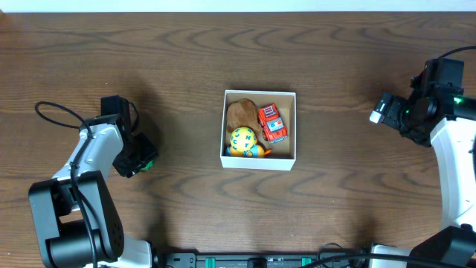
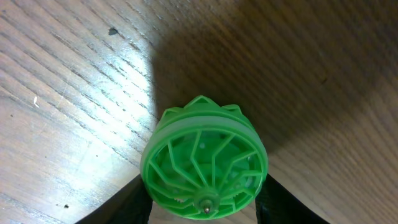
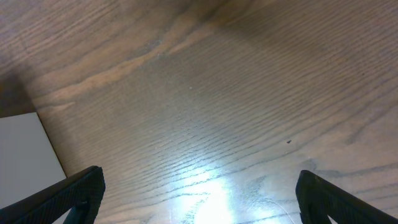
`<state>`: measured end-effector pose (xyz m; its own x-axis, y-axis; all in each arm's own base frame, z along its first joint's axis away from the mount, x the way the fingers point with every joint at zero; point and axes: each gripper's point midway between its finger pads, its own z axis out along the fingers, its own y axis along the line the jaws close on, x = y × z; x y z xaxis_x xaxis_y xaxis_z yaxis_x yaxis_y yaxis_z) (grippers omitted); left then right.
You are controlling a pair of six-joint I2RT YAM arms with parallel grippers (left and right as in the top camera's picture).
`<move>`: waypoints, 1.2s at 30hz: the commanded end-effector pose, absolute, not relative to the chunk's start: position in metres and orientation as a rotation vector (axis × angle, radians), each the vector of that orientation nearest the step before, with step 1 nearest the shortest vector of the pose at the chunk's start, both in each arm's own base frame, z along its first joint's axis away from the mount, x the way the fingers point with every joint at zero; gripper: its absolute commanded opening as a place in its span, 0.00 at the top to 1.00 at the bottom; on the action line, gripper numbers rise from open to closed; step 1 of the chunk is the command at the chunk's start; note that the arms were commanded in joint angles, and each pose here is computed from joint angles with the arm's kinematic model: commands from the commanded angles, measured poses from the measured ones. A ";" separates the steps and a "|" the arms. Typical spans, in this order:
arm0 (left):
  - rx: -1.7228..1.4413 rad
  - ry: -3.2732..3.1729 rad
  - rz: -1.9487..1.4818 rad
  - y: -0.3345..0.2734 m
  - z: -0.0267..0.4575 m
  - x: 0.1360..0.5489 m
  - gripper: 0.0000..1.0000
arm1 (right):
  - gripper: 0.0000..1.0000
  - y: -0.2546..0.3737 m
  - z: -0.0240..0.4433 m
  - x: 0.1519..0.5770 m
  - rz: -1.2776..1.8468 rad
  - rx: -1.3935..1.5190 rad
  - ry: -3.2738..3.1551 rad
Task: Pack container
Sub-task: 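Move the left gripper to the green spiky ball and grasp it, then carry the green ball into the box and release it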
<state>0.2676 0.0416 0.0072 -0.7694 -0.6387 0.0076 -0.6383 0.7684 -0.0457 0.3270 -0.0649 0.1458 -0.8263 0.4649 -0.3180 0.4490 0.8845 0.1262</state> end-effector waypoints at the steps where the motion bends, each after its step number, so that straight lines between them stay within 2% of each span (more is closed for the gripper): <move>1: -1.058 2.941 -0.065 0.044 0.011 0.270 0.54 | 0.01 -0.064 0.141 0.325 0.073 0.669 2.731; 6: -0.973 2.909 -0.081 0.036 0.042 0.285 0.56 | 0.01 -0.064 0.141 0.325 0.073 0.668 2.732; 10: -0.727 2.876 -0.109 0.010 0.089 0.300 0.56 | 0.01 -0.064 0.141 0.325 0.073 0.669 2.731; 17: -0.234 2.697 -0.251 -0.081 0.177 0.313 0.57 | 0.01 -0.064 0.141 0.325 0.073 0.669 2.731; 20: -0.014 2.630 -0.324 -0.128 0.196 0.309 0.59 | 0.01 -0.064 0.141 0.325 0.073 0.669 2.731; 25: 0.261 2.604 -0.412 -0.202 0.190 0.294 0.59 | 0.01 -0.064 0.141 0.325 0.073 0.669 2.731; 29: 0.402 2.655 -0.413 -0.242 0.158 0.285 0.59 | 0.01 -0.064 0.141 0.325 0.073 0.669 2.731; 36: 0.519 2.773 -0.346 -0.268 0.102 0.273 0.59 | 0.01 -0.063 0.141 0.324 0.073 0.670 2.737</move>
<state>0.2737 -0.2655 0.1096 -0.8925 0.2908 -0.3448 0.3712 0.9078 -0.1954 0.3260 -0.0647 0.1452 -0.8290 0.4632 -0.3135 0.4478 0.8855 0.1242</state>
